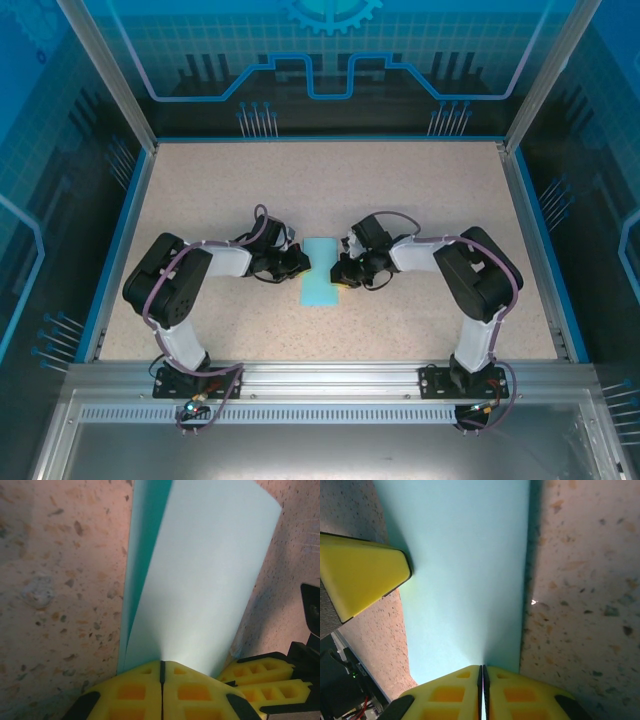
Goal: Fold a paper plane with a square sheet of paper (pick it up from the middle)
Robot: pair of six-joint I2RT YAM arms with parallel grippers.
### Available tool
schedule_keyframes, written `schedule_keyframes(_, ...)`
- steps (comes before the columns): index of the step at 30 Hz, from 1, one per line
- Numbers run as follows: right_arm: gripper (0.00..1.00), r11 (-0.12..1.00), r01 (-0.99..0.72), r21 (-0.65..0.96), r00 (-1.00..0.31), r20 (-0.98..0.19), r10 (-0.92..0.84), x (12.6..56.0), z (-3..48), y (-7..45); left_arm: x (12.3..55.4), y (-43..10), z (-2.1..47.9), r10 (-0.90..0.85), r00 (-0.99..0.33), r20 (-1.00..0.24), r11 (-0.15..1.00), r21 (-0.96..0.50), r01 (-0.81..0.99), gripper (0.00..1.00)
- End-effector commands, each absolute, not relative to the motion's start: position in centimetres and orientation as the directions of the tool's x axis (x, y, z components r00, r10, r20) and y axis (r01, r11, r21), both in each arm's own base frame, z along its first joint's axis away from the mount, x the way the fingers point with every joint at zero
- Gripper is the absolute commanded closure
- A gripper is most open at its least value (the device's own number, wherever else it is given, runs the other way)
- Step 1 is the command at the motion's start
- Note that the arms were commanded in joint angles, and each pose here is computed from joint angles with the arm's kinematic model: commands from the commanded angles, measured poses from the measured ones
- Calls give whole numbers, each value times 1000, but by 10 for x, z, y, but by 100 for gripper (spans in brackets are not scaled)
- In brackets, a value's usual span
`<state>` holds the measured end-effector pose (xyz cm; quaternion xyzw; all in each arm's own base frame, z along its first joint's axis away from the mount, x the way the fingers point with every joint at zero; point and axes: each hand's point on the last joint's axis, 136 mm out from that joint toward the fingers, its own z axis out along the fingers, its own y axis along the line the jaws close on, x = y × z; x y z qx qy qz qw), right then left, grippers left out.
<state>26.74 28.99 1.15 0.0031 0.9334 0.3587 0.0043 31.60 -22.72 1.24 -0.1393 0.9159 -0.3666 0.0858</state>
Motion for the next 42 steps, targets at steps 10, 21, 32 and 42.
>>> schedule_keyframes(10,86,740,-67,670,-997,-24,-69,224,23,303,295,-214,-8,-320,-948,8,745,-616,-256,93)
schedule_keyframes(21,86,780,-28,626,-998,31,-61,201,0,288,295,-214,-4,-321,-947,1,742,-621,-252,93)
schedule_keyframes(32,75,862,-103,497,-988,-148,-33,247,47,276,310,-223,67,-302,-946,-119,697,-704,-134,65)
schedule_keyframes(42,67,879,-96,466,-986,-165,-20,277,42,286,311,-198,74,-392,-918,-57,619,-755,-217,45)
